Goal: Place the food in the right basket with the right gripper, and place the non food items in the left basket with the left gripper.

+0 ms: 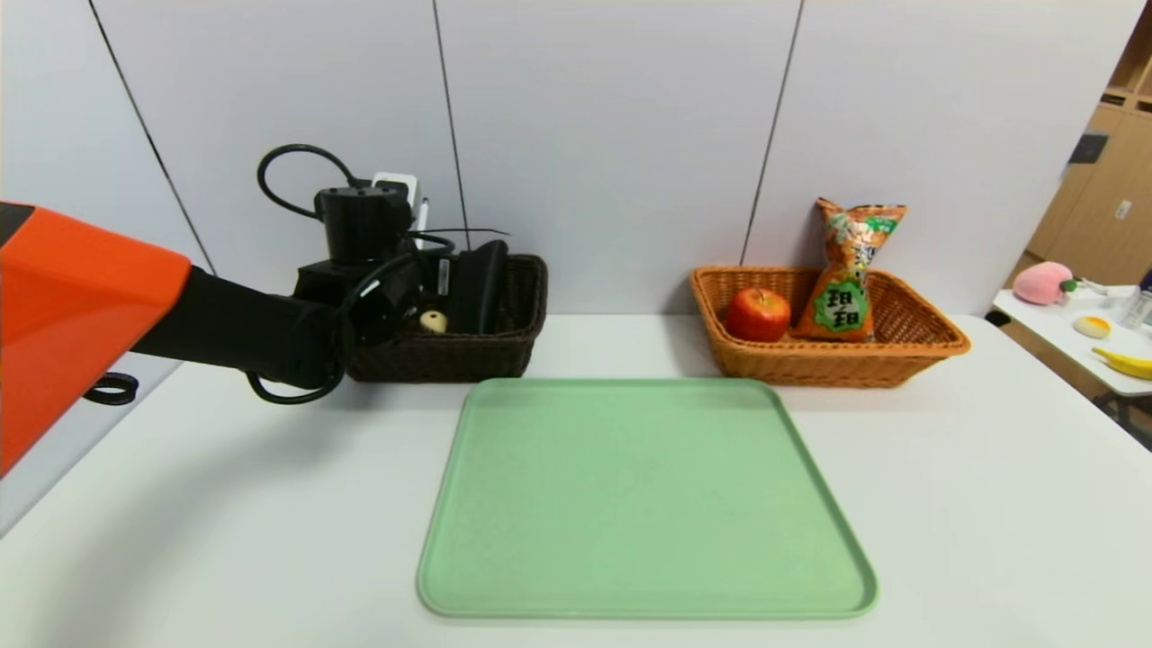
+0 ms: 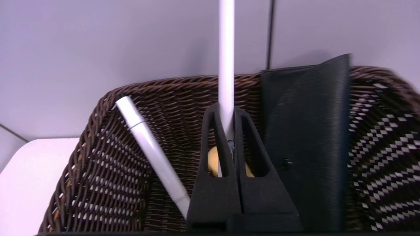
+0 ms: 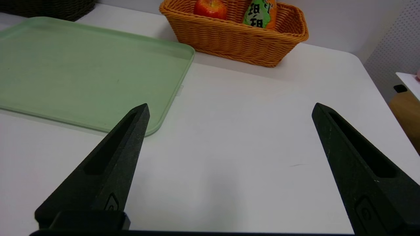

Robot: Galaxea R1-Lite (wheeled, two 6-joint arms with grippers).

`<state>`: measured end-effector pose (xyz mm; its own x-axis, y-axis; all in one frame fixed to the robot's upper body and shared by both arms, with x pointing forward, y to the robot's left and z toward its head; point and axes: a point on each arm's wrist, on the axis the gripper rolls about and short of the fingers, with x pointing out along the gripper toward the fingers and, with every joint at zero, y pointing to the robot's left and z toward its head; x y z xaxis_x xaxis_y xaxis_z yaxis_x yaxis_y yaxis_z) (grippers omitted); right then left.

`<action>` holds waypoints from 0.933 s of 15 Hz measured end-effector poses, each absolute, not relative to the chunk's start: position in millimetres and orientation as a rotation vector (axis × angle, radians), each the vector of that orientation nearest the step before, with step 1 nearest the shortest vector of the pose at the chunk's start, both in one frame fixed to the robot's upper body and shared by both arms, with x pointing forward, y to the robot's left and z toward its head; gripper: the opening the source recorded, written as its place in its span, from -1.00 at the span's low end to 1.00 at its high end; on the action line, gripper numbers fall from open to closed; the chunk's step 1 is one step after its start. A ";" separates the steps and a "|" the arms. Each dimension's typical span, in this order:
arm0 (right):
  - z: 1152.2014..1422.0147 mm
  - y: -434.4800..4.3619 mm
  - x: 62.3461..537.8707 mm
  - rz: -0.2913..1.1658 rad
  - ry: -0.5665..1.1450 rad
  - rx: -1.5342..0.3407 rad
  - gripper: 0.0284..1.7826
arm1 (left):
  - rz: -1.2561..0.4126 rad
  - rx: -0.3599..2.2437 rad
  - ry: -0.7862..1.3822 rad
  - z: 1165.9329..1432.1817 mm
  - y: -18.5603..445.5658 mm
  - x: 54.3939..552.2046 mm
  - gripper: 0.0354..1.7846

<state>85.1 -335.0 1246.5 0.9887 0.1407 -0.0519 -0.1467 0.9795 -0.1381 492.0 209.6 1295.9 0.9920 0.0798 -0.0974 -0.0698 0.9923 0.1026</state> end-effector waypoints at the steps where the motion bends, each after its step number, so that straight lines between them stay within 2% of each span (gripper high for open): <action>1: 1246.1 -334.9 85.1 0.146 0.043 -0.142 0.92 | 0.079 0.103 0.113 1291.0 210.7 494.5 -0.99; 5: 1245.6 -334.9 85.2 0.146 0.045 -0.141 0.92 | 0.093 0.116 0.143 1279.1 215.5 500.8 -0.98; 8: 1245.8 -334.9 85.2 0.147 0.044 -0.142 0.92 | 0.095 0.116 0.151 1274.8 215.9 501.3 -0.35; 11: 1245.8 -334.9 85.2 0.147 0.044 -0.141 0.92 | 0.105 0.094 0.096 1276.1 218.3 503.7 0.05; 14: 1246.4 -334.9 85.0 0.148 0.043 -0.141 0.92 | 0.107 0.093 0.052 1279.6 220.5 503.2 0.32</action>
